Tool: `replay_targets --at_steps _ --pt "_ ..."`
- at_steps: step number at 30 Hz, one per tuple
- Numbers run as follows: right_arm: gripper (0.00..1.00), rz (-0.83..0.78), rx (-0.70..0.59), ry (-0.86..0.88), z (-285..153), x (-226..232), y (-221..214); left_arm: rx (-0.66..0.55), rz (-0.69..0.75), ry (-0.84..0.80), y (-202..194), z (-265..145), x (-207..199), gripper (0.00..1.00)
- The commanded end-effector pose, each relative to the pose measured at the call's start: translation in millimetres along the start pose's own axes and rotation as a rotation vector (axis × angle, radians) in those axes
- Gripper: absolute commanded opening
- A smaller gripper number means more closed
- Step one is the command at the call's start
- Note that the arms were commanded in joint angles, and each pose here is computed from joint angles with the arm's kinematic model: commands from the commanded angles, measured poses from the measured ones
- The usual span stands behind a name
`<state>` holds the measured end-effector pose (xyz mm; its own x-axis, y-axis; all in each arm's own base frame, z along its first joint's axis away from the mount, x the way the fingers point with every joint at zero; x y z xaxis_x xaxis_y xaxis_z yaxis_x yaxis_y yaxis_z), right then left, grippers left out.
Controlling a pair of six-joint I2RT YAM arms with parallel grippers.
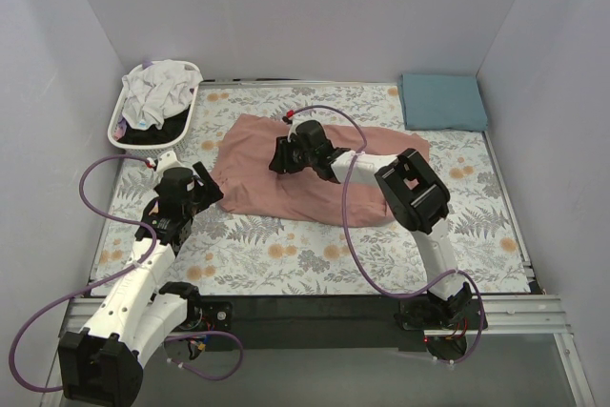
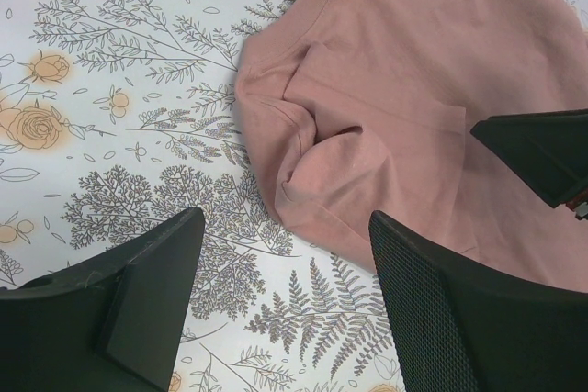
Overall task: Fold and stack the t-shirts
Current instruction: Flatten the tshirt out
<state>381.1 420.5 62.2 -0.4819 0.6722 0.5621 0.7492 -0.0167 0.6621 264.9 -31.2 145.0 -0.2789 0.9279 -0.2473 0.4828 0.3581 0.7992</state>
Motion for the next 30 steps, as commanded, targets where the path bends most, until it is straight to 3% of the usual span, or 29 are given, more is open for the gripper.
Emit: replay_targets --at_steps 1,25,29,30 --pt "0.45 -0.073 -0.140 0.059 -15 30 46 -0.040 0.004 -0.010 14 -3 -5 0.71" --pt "0.33 -0.005 -0.020 0.054 13 5 -1 -0.030 0.010 -0.019 12 -1 -6 0.71" --pt "0.13 -0.022 -0.016 0.083 9 12 2 -0.024 0.014 -0.021 11 -1 -7 0.71" --pt "0.03 -0.027 -0.023 0.088 7 15 5 -0.025 0.011 -0.022 11 -1 -7 0.71"
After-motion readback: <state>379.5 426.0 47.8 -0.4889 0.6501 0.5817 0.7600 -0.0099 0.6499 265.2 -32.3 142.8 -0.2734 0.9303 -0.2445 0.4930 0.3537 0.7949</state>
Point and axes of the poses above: each gripper's point midway between its finger pads, its own z axis out along the fingers, its own x axis along the line the jaws close on, y = z × x, the point moved 2 cm from there along -z, back along the fingers, and after that the axes turned 6 degrees about z, right-handed, at the moved point
